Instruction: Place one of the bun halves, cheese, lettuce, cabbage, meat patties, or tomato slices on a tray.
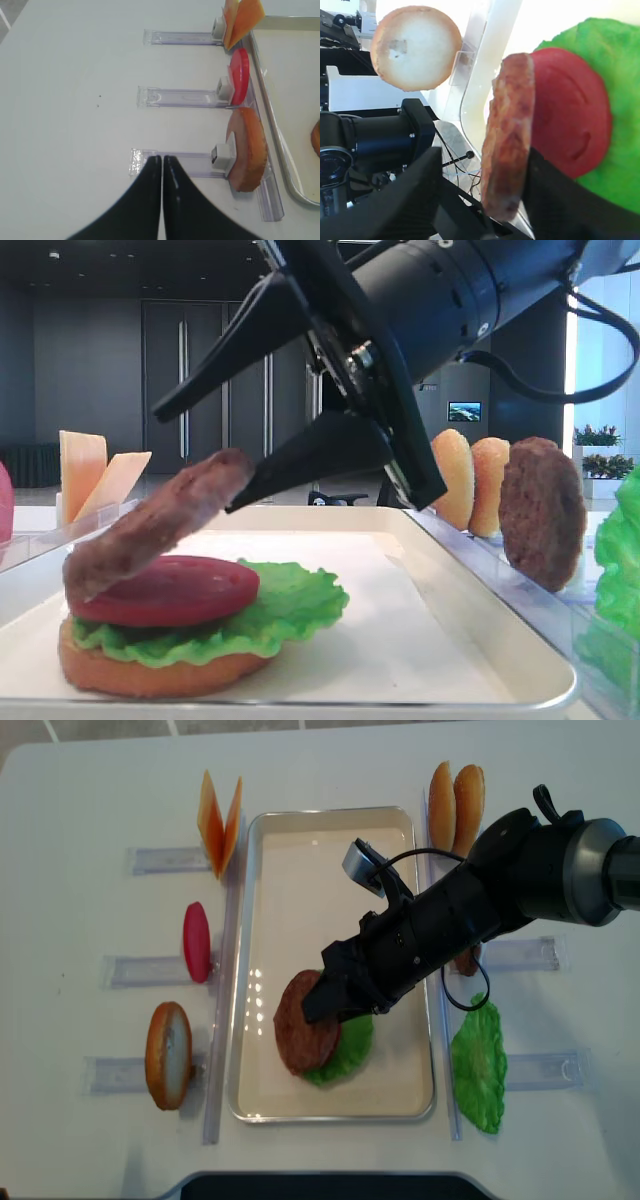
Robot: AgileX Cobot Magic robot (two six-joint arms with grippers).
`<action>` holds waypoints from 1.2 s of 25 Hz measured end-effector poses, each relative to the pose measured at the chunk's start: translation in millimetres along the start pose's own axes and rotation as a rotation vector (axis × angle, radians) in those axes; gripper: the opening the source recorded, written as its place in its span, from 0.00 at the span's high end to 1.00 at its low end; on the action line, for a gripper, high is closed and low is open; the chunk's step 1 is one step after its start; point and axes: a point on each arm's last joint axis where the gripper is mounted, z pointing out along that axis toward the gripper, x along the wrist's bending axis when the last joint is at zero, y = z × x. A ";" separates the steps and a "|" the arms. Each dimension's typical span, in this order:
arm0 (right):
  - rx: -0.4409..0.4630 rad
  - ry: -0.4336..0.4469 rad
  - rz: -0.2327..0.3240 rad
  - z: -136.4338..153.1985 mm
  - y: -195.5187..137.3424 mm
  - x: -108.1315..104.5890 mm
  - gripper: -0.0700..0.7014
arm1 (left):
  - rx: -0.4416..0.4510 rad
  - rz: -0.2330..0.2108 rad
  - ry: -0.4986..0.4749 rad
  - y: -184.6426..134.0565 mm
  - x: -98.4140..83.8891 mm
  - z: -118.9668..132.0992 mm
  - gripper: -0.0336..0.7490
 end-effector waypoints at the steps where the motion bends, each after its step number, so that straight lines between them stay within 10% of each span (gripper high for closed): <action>1: -0.001 -0.002 -0.007 -0.2 0.1 0.1 0.40 | 0.000 0.000 0.000 0.0 0.0 0.0 0.96; 18: -0.101 -0.240 -0.323 -43.8 -1.1 34.0 0.24 | 0.000 0.000 0.000 0.0 0.0 0.0 0.96; 30: -0.213 -0.560 -0.281 -120.7 -11.1 41.8 0.24 | 0.000 0.000 0.000 0.0 0.0 0.0 0.96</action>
